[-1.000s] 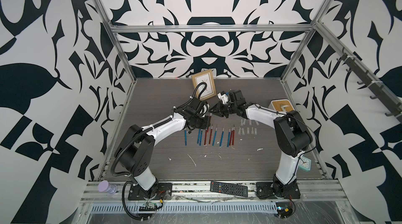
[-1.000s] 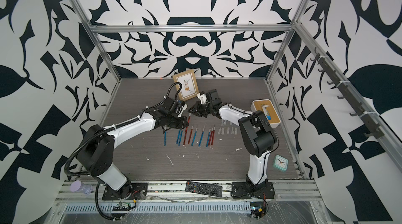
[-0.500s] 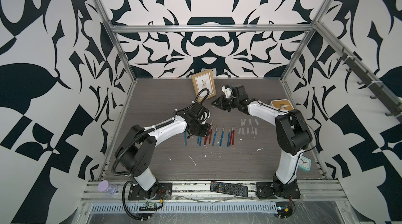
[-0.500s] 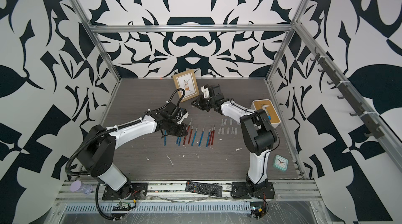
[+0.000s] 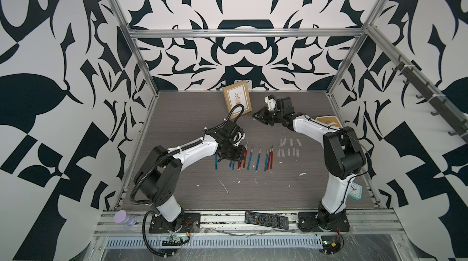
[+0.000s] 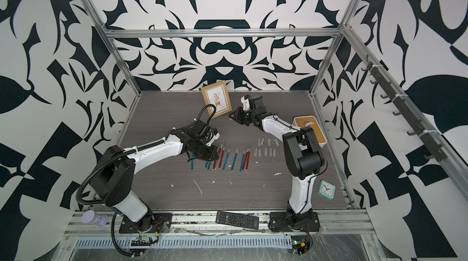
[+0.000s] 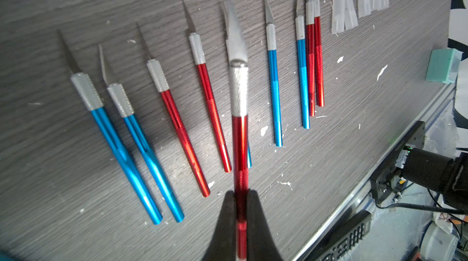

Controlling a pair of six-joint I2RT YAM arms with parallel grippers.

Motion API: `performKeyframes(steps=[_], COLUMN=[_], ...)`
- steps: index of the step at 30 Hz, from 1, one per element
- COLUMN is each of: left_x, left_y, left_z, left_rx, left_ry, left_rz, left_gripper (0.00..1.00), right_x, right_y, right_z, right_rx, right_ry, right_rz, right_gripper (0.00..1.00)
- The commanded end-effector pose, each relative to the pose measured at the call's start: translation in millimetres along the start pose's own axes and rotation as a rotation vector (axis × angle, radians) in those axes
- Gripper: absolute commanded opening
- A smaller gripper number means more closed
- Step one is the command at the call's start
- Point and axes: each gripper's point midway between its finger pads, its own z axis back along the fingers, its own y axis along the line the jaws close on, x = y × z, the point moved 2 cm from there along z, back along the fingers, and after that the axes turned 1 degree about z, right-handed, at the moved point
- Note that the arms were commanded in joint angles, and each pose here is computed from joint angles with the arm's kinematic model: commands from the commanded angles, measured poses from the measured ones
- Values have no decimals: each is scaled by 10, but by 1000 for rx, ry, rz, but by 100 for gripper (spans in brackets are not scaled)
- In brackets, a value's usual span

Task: Remove protective caps from carving knives
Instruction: Place the protective sleeve at the center of the board.

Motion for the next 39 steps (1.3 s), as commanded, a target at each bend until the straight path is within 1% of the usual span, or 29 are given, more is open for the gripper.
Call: performKeyframes(steps=[1, 5, 8, 11, 21, 25, 32, 36, 39], left_x=[35, 95, 134, 169, 255, 300, 358, 377, 401], left_y=[-43, -12, 25, 66, 190, 206, 231, 230, 222], left_z=[101, 162, 212, 265, 364, 380, 341, 314, 309], left_rx=[-24, -41, -54, -60, -55, -57, -44, -49, -50], left_ry=[-27, -57, -80, -101, -139, -145, -151, -147, -143], left_rz=[9, 36, 56, 76, 106, 103, 88, 86, 83], left_gripper=[0, 0, 0, 0, 0, 0, 0, 0, 0], right_x=[149, 165, 132, 25, -674, -962, -1309, -1492, -1561], right_y=[64, -82, -197, -305, -685, -741, -844, -924, -994], right_z=[266, 457, 611, 764, 1268, 1415, 1526, 1484, 1431], right_rx=[0, -48, -113, -194, -434, -496, -541, -562, -564], right_ry=[-52, -59, -50, -31, 113, 173, 252, 303, 325], right_rz=[50, 55, 77, 104, 133, 146, 120, 108, 92], right_gripper=[9, 10, 10, 10, 10, 10, 10, 10, 10])
